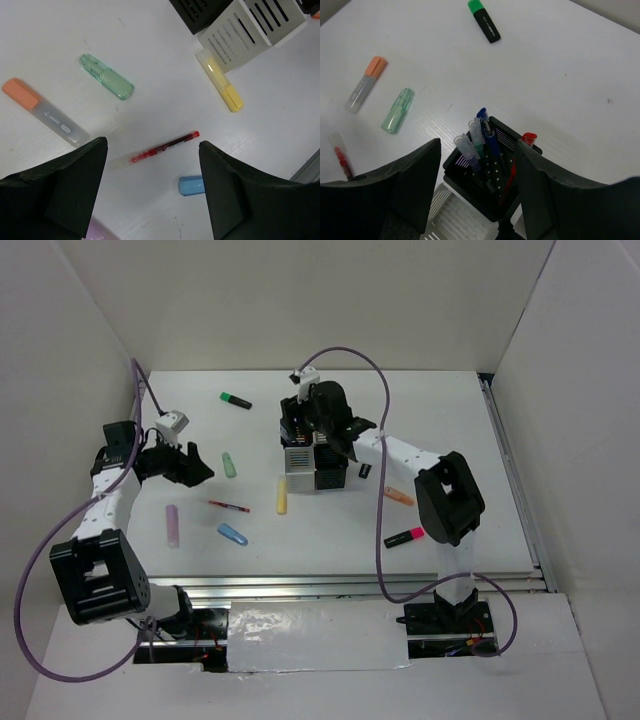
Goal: Sort the stationery into containers
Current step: Place the pen in the storage box, then pick up the pen from the center of the board.
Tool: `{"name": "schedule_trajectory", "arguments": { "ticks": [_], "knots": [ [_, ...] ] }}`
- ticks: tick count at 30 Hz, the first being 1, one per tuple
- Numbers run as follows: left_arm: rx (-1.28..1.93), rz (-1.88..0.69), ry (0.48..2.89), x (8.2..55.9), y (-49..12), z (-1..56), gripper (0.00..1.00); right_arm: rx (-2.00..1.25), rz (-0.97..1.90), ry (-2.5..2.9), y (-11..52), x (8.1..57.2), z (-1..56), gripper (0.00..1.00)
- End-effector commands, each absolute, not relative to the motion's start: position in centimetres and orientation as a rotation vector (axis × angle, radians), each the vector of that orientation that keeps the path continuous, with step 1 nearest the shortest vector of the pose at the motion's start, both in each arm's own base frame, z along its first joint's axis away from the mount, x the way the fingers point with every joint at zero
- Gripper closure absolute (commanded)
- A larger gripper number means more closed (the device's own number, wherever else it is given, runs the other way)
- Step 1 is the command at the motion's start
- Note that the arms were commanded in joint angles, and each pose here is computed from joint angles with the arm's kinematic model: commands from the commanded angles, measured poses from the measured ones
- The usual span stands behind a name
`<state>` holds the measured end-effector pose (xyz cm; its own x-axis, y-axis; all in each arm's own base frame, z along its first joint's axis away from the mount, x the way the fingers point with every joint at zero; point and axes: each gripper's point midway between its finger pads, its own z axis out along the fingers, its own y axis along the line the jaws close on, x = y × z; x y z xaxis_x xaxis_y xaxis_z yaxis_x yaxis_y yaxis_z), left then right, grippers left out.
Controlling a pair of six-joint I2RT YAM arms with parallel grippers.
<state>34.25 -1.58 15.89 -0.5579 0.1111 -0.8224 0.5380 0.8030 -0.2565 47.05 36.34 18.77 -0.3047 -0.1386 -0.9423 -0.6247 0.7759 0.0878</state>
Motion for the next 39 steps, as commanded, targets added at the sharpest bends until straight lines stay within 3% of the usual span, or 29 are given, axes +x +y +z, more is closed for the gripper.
{"name": "schedule_trajectory", "arguments": {
  "ticks": [1, 6, 10, 15, 19, 29, 39],
  "knots": [
    [0.409, -0.566, 2.116, 33.5, -1.4, 15.7, 0.15, -0.574, 0.576, 1.752, 35.7, 46.0, 24.6, 0.33],
    [0.265, -0.532, 2.147, 31.4, -1.6, 15.5, 0.13, -0.597, 0.573, 1.743, 34.4, 44.9, 26.6, 0.33],
    [-0.205, -0.477, 2.297, 30.9, -0.6, 14.5, 0.25, -0.62, 0.54, 1.737, 32.7, 44.2, 27.7, 0.33],
    [-0.614, -0.341, 2.442, 28.4, 1.0, 11.7, 0.23, -0.603, 0.522, 1.769, 30.5, 44.0, 27.5, 0.32],
    [-0.815, -0.316, 2.509, 28.4, 0.7, 10.0, 0.29, -0.585, 0.505, 1.779, 29.1, 44.0, 27.6, 0.32],
    [-0.912, -0.081, 2.623, 30.6, -0.5, 7.7, 0.4, -0.577, 0.498, 1.812, 27.9, 44.2, 26.8, 0.32],
    [-0.936, 0.062, 2.725, 32.0, -0.1, 5.3, 0.41, -0.57, 0.502, 1.834, 26.9, 44.7, 25.8, 0.32]
  ]
}}
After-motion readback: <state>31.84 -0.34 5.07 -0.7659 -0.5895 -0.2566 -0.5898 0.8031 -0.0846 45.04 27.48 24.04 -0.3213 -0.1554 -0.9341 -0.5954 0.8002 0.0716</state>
